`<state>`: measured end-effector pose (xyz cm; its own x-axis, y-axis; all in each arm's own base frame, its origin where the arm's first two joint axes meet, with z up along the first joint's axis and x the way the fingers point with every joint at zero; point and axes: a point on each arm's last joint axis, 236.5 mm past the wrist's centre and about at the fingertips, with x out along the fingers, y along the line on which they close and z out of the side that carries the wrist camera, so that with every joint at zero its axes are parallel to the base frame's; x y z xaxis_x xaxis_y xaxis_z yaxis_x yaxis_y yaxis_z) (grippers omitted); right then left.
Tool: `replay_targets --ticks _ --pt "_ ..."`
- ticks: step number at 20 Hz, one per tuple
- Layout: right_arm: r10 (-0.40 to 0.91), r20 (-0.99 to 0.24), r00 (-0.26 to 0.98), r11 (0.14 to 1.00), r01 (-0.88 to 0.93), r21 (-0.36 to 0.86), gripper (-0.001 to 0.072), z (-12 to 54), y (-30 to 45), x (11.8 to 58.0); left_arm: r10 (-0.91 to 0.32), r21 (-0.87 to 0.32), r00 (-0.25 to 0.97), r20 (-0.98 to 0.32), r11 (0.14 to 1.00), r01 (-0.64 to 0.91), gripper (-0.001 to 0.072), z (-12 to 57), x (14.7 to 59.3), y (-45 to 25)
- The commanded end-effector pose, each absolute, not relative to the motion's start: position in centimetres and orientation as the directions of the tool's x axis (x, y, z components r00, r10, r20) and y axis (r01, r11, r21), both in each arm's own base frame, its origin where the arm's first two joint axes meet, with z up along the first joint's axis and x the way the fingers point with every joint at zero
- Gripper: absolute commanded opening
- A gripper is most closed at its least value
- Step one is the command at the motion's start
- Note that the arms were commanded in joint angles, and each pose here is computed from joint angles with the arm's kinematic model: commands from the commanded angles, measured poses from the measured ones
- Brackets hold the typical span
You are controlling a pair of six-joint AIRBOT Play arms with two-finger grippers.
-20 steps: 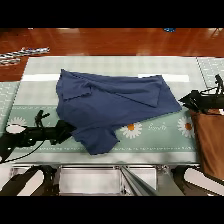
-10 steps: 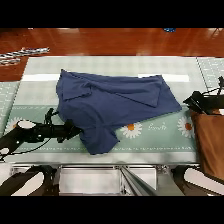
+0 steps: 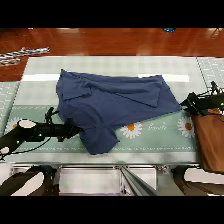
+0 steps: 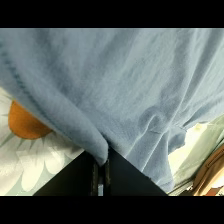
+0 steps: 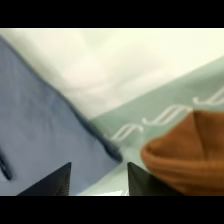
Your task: Fold the shirts.
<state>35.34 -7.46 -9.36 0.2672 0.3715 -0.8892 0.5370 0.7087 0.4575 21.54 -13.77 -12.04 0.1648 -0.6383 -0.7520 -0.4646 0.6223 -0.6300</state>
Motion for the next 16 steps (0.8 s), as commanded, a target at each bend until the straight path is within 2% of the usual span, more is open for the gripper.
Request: replay_targets --ticks 1,5,7,8,9,13,16 --pt "0.408 -0.879 0.247 0.680 0.560 0.473 0.0406 -10.4 -7.1 35.9 -0.628 -0.625 0.171 -0.759 0.629 -0.462 0.0024 -12.2 21.7 -13.5" --pt "0.493 -0.833 0.252 0.641 0.542 0.544 0.0406 -11.2 -4.7 36.9 -0.628 -0.625 0.171 -0.759 0.629 -0.463 0.0024 -12.2 21.7 -13.5" --pt "0.525 -0.816 0.240 0.649 0.507 0.567 0.0356 -11.2 -2.9 37.5 -0.628 -0.625 0.171 -0.759 0.629 -0.463 0.0024 -12.2 21.7 -13.5" --pt "0.529 -0.815 0.236 0.664 0.483 0.571 0.0205 -11.1 -2.3 37.7 -0.628 -0.625 0.172 -0.759 0.629 -0.462 0.0024 -12.2 21.7 -13.5" --pt "0.538 -0.811 0.231 0.680 0.449 0.580 0.0021 -10.6 -1.8 38.0 -0.628 -0.627 0.175 -0.758 0.629 -0.460 0.0024 -12.1 21.9 -13.5" --pt "0.571 -0.781 0.253 0.702 0.344 0.624 0.0025 -5.9 -1.2 39.9 -0.633 -0.675 0.250 -0.733 0.630 -0.384 0.0024 -9.1 25.3 -13.4" --pt "0.528 -0.750 0.399 0.750 0.195 0.632 0.0025 2.7 -2.2 43.3 -0.636 -0.746 0.410 -0.653 0.632 -0.208 0.0024 -0.9 31.5 -12.8"
